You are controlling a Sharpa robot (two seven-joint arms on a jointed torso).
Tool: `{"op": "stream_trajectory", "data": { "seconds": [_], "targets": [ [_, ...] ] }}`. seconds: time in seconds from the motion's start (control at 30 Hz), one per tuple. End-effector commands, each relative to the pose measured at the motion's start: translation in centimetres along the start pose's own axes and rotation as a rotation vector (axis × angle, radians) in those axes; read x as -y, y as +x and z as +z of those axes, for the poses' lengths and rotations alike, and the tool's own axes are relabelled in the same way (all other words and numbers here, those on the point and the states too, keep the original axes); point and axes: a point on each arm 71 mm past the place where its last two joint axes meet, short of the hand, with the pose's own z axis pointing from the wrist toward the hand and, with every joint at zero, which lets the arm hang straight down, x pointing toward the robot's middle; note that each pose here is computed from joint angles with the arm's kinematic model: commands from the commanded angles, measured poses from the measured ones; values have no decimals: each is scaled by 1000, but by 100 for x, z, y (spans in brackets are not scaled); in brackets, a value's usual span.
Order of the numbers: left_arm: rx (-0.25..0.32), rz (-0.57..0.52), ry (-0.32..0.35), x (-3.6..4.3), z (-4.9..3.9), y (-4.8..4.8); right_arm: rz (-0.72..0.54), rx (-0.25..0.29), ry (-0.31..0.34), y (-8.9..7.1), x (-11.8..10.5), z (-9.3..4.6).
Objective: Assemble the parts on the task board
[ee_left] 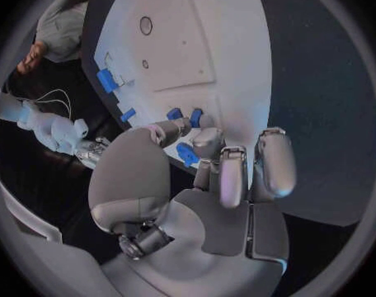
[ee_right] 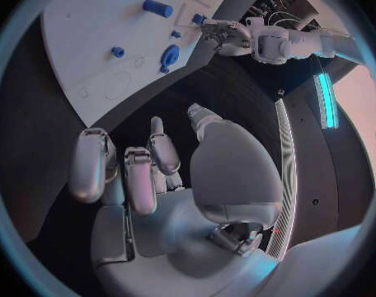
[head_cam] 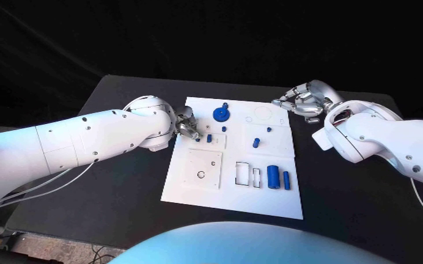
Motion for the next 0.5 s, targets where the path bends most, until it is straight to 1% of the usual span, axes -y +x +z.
{"op": "stream_trajectory", "data": {
  "seconds": [0.03,0.5],
  "targets": [
    [-38,1,-37,-47,12,62,-10,-1,-15,4,-9,-2],
    [-11,-17,-59,-89,23,32,-9,4,-15,-1,-6,-5]
  ]
}}
